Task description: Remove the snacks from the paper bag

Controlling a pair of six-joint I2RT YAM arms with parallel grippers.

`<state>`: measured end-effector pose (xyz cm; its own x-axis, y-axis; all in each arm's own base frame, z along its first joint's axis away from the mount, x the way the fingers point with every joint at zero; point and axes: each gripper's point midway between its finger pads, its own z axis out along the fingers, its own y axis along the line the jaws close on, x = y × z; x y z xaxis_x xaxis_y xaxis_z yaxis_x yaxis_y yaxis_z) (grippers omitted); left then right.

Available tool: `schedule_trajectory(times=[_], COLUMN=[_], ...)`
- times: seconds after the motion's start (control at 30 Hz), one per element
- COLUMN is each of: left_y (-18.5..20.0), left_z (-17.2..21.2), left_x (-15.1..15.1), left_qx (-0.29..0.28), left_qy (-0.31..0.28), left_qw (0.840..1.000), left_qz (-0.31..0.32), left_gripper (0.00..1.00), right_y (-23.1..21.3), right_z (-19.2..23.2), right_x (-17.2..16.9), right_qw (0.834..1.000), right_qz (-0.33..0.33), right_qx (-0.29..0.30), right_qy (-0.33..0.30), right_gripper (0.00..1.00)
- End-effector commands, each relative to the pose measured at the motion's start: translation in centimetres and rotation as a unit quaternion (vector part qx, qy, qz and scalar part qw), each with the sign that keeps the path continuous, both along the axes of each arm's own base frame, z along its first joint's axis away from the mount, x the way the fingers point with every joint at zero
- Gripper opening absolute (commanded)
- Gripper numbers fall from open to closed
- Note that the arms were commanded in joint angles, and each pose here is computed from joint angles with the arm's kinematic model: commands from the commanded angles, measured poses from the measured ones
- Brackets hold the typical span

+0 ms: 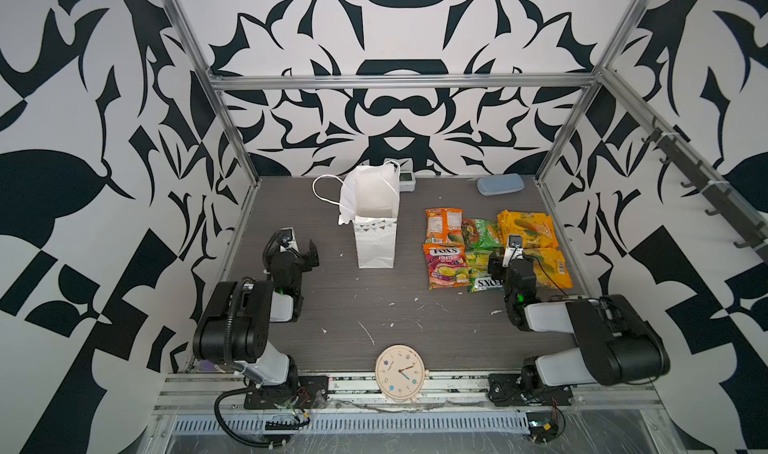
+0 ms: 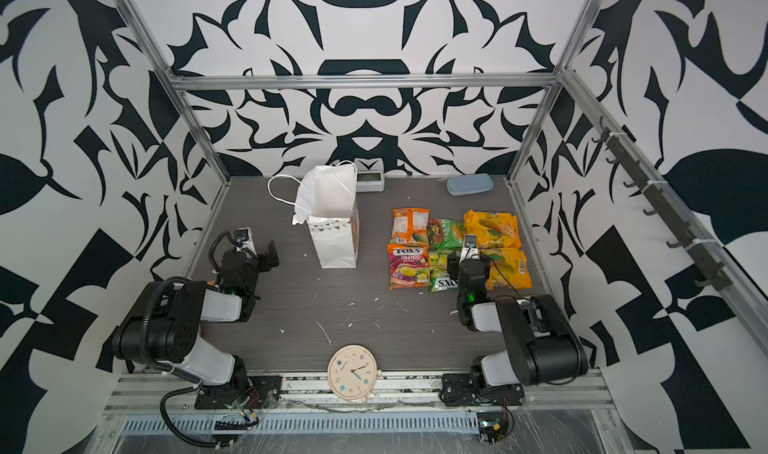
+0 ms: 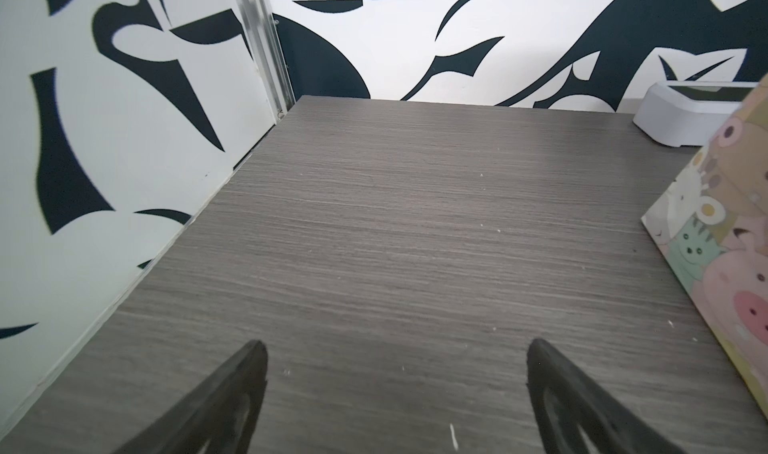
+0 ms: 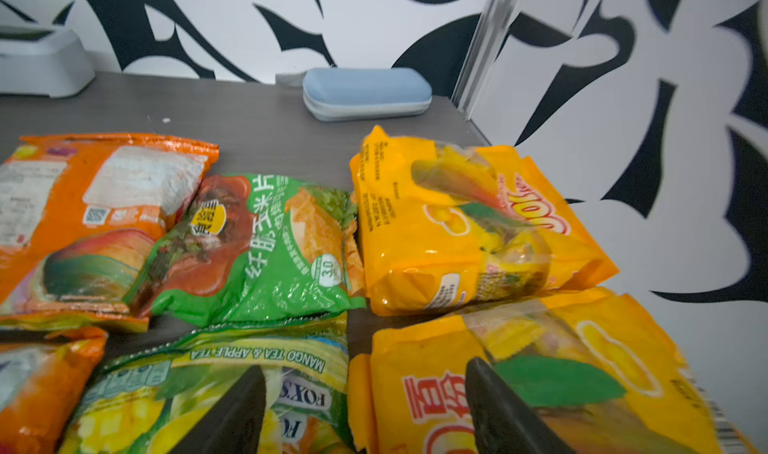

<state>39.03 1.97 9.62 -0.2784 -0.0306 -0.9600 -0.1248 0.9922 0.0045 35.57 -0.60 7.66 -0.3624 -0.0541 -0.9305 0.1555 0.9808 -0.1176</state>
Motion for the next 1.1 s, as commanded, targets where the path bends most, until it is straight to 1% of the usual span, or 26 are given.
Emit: schedule_trajectory(times=[0.0, 0.03, 0.17, 0.23, 0.37, 0.43, 0.47, 0.5, 0.9, 1.07], left_y=[1.3, 1.6, 1.7, 1.7, 1.7, 1.8, 1.8, 1.7, 1.7, 1.8], left_z=[-0.8, -0.9, -0.8, -0.8, -0.8, -0.8, -0.8, -0.8, -0.8, -0.8], left_x=[0.4, 0.4, 0.4, 0.3, 0.3, 0.3, 0.3, 0.3, 0.4, 0.4], left_qx=[-0.035, -0.047, -0.051, -0.051, -0.050, -0.051, -0.051, -0.051, -0.051, -0.051], left_qy=[0.034, 0.035, 0.034, 0.034, 0.033, 0.033, 0.033, 0.034, 0.034, 0.034], left_qw=[0.999, 0.998, 0.998, 0.998, 0.998, 0.998, 0.998, 0.998, 0.998, 0.998], left_qz=[0.012, 0.015, 0.016, 0.016, 0.016, 0.016, 0.016, 0.016, 0.016, 0.016], left_gripper=[0.99, 1.00, 1.00, 1.00, 1.00, 1.00, 1.00, 1.00, 1.00, 1.00], right_y=[1.3, 1.1, 0.3, -0.2, -0.3, -0.4, -0.4, -0.5, -0.2, -0.3], right_z=[1.8, 1.7, 1.0, 0.7, 0.5, 0.6, 0.5, 0.5, 0.3, 0.5], right_x=[1.6, 1.6, 2.1, 2.4, 2.7, 2.8, 2.7, 2.7, 3.1, 2.8], right_qw=[0.998, 0.999, 0.999, 1.000, 1.000, 1.000, 1.000, 1.000, 0.999, 1.000], right_qz=[0.036, 0.030, 0.009, -0.003, -0.003, -0.004, -0.006, -0.008, 0.001, 0.004], right_qx=[0.010, 0.012, 0.017, 0.025, 0.026, 0.026, 0.025, 0.024, 0.032, 0.029], right_qy=[-0.040, -0.038, -0.028, -0.013, -0.005, -0.005, -0.004, -0.004, 0.003, -0.002], right_gripper=[0.78, 0.78, 0.79, 0.79, 0.79, 0.81, 0.85, 1.00, 1.00, 1.00])
